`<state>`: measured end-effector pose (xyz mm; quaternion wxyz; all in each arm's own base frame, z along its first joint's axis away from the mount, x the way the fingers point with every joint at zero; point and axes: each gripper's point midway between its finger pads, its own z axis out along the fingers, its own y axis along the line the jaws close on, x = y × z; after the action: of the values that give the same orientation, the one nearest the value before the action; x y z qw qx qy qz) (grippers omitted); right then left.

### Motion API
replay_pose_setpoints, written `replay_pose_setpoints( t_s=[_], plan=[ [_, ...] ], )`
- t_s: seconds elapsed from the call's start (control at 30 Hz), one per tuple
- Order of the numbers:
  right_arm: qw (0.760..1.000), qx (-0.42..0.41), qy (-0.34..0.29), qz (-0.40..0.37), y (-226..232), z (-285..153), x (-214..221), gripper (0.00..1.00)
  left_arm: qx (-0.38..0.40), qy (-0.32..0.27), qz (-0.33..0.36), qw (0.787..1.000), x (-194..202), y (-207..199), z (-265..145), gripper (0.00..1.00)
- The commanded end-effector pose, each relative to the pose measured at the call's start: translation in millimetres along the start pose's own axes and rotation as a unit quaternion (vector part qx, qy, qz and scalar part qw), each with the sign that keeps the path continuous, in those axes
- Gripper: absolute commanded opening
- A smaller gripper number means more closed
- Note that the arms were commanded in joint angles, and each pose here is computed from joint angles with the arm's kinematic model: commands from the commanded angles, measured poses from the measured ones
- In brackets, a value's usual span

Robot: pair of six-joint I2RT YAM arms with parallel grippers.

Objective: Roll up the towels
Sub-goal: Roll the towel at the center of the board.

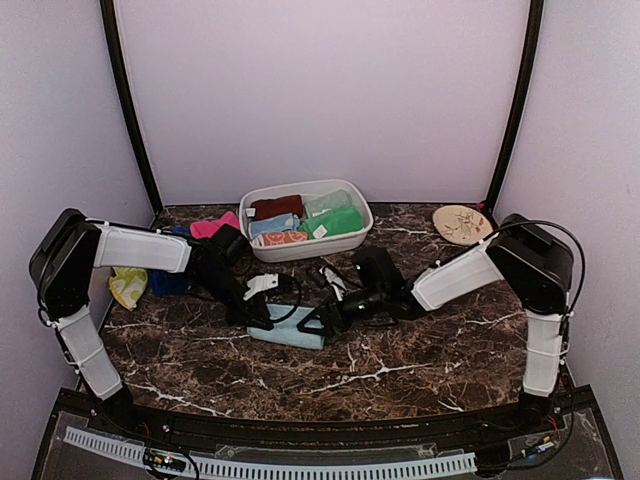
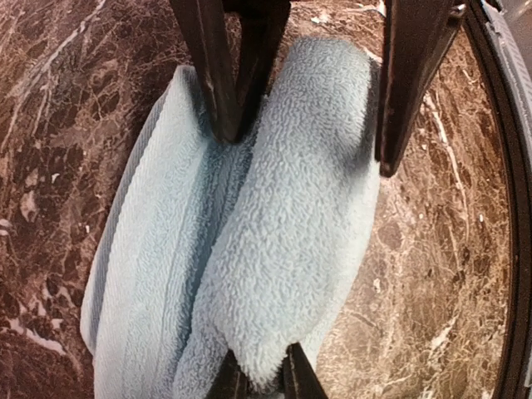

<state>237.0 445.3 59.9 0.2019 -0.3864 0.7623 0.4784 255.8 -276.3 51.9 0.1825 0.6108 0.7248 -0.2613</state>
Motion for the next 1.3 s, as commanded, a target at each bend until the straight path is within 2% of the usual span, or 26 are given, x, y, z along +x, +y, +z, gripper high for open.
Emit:
replay_pose_setpoints(
  t_s=[0.0,0.03,0.1,0.23,0.33,0.4,0.53,0.57,0.63,0.7,0.77,0.93,1.0,1.1,1.27],
  plan=[
    [0.988,0.064,-0.112,-0.087,6,-34,-52,0.95,0.103,0.035,-0.078,0.991,24,-36,1,0.09],
    [0.985,0.084,-0.116,-0.095,4,-41,-52,0.99,0.116,0.042,-0.082,0.989,28,-41,1,0.08],
    [0.976,0.131,-0.122,-0.122,1,-56,-53,1.0,0.138,0.056,-0.093,0.984,34,-50,-1,0.07],
    [0.931,0.24,-0.16,-0.225,16,-93,-61,1.0,0.149,0.061,-0.102,0.982,37,-54,-1,0.07],
    [0.889,0.372,-0.202,-0.176,-19,-131,-71,1.0,0.139,0.084,-0.115,0.98,43,-43,5,0.07],
    [0.886,0.392,-0.182,-0.166,-32,-136,-67,1.0,0.135,0.098,-0.129,0.978,45,-36,10,0.07],
    [0.875,0.36,-0.265,-0.184,-5,-173,-76,1.0,0.13,0.118,-0.15,0.973,51,-26,20,0.07],
    [0.873,0.366,-0.267,-0.179,-7,-177,-75,1.0,0.128,0.124,-0.154,0.972,53,-25,22,0.07],
    [0.89,0.35,-0.202,-0.212,-8,-158,-63,1.0,0.126,0.139,-0.161,0.969,59,-21,26,0.07],
    [0.892,0.343,-0.13,-0.263,0,-134,-52,1.0,0.122,0.153,-0.168,0.966,64,-17,29,0.07],
    [0.869,0.347,-0.093,-0.34,16,-119,-36,1.0,0.116,0.162,-0.169,0.965,68,-14,30,0.07],
    [0.8,0.278,-0.071,-0.526,80,-77,-7,1.0,0.104,0.175,-0.174,0.964,74,-9,35,0.07],
    [0.769,0.271,-0.029,-0.578,84,-50,6,0.94,0.098,0.181,-0.175,0.963,79,-7,36,0.07],
    [0.737,0.259,0.001,-0.624,85,-19,16,0.86,0.094,0.191,-0.176,0.961,85,-6,38,0.07],
    [0.712,0.256,0.008,-0.654,76,18,14,0.81,0.09,0.199,-0.173,0.96,91,-6,38,0.08]
  ],
)
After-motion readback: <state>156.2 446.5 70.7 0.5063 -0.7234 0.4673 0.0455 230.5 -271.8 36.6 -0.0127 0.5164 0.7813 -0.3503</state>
